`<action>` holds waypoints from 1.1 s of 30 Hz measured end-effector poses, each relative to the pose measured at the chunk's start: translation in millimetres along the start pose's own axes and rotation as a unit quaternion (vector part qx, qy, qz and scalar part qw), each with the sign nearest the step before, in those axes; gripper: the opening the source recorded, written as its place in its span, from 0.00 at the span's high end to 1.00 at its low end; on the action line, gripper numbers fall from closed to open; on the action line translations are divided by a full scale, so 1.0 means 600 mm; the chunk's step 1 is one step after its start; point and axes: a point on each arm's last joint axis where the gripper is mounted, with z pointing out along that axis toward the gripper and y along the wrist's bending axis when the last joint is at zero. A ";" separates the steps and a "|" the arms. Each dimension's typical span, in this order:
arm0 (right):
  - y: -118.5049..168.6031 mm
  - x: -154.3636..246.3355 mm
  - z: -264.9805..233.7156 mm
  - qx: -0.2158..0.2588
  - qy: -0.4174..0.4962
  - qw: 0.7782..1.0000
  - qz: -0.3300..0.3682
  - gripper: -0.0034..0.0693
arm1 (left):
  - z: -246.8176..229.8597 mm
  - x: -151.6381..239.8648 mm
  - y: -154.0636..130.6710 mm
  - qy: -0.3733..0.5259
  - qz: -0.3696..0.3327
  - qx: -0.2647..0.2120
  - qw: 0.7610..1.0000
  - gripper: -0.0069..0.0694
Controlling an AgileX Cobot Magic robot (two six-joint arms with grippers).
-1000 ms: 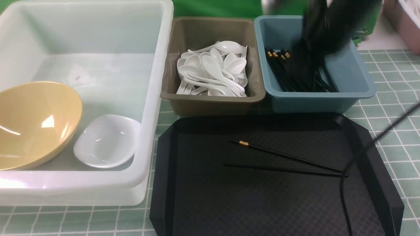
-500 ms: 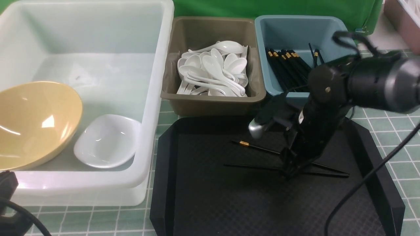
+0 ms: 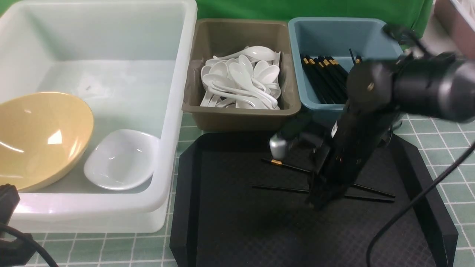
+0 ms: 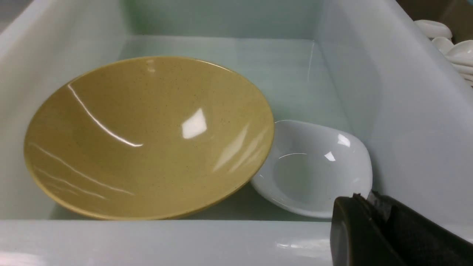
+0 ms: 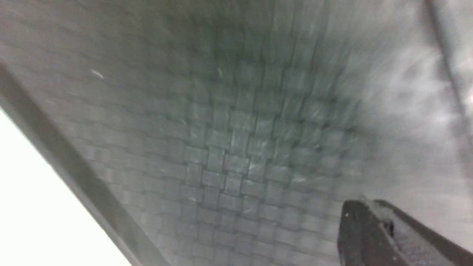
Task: On blue table put chopsticks spoon bowls plates into blue grey white boxes.
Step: 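Grasp the chopsticks with the right gripper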
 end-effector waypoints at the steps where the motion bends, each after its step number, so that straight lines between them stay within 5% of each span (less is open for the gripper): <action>1: 0.004 -0.005 -0.026 0.013 -0.025 1.000 -0.009 0.90 | 0.001 0.001 0.000 0.001 0.000 0.000 1.000 0.91; 8: -0.027 -0.012 -0.072 0.070 -0.075 0.995 -0.010 0.85 | 0.003 0.003 0.000 -0.005 0.004 0.001 1.000 0.91; 14: -0.061 -0.009 0.023 0.047 0.003 0.999 -0.002 0.56 | 0.007 0.007 0.000 -0.018 0.015 0.002 1.000 0.91; 18: -0.074 -0.005 0.065 0.040 0.037 0.998 -0.009 0.49 | 0.009 0.009 -0.001 -0.025 0.016 0.005 1.000 0.91; 23: -0.075 -0.005 0.070 0.033 0.050 0.998 -0.010 0.58 | 0.010 0.009 -0.002 -0.034 0.019 0.008 0.999 0.91; 27: -0.058 -0.003 0.074 0.012 0.078 0.997 -0.015 0.85 | 0.010 0.007 -0.003 -0.040 0.021 0.009 0.999 0.91; 33: -0.013 -0.011 0.061 0.001 0.087 0.995 -0.046 0.87 | 0.010 0.007 -0.003 -0.040 0.025 0.009 0.999 0.91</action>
